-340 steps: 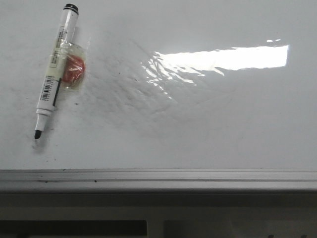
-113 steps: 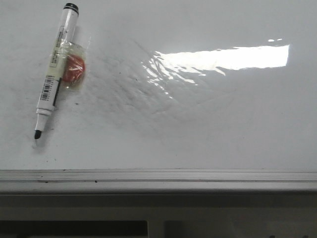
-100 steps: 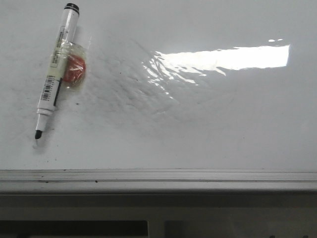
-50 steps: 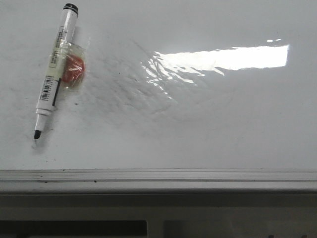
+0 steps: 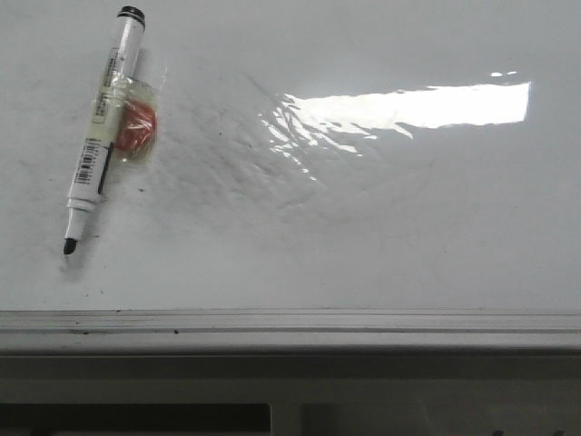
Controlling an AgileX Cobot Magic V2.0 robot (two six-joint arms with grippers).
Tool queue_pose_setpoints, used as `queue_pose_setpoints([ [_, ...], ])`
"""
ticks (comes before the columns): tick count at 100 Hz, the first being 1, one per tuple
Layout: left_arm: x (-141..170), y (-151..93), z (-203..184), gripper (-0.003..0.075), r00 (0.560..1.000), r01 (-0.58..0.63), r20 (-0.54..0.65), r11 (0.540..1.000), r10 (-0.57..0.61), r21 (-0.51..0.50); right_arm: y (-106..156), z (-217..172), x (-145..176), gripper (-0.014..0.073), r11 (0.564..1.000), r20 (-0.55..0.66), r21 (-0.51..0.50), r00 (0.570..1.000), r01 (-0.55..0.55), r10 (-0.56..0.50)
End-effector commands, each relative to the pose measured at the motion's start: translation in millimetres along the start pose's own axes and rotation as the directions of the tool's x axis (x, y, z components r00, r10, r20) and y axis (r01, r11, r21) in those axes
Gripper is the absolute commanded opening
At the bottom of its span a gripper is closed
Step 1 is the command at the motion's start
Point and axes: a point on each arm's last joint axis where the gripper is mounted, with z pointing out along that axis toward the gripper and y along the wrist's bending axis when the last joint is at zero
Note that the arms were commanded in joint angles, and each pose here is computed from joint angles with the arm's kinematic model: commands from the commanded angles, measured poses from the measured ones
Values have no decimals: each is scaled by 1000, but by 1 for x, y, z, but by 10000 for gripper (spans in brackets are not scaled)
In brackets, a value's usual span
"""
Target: Write number 8 on whiteboard
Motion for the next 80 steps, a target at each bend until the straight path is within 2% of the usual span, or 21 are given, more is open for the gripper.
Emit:
queue_pose_setpoints([
  [1, -12, -16, 11, 410, 998, 2, 59, 993, -9, 116, 2, -2, -16, -64, 1000, 84, -8, 996, 0, 1],
  [21, 3, -48, 30, 408, 1000, -2, -11, 954, 5, 301, 2, -2, -16, -64, 1000, 84, -8, 996, 0, 1],
  [31, 6, -58, 38, 408, 999, -2, -37, 943, 15, 334, 2, -2, -16, -64, 1000, 84, -8, 996, 0, 1],
  [51, 12, -65, 55, 386, 995, -2, -93, 942, 35, 337, 2, -2, -16, -64, 1000, 84, -8, 996, 0, 1],
  [65, 17, -65, 59, 284, 992, 8, -120, 946, 33, 325, 4, -2, -16, -64, 999, 79, -39, 997, 11, -8],
  [72, 18, -65, 60, 202, 991, 9, -127, 946, 33, 323, 8, -3, -15, -64, 995, 72, -92, 997, 30, -24],
  [80, 18, -64, 60, 64, 990, 30, -137, 950, 14, 309, 13, -3, -14, -63, 985, 62, -162, 997, 54, -45],
])
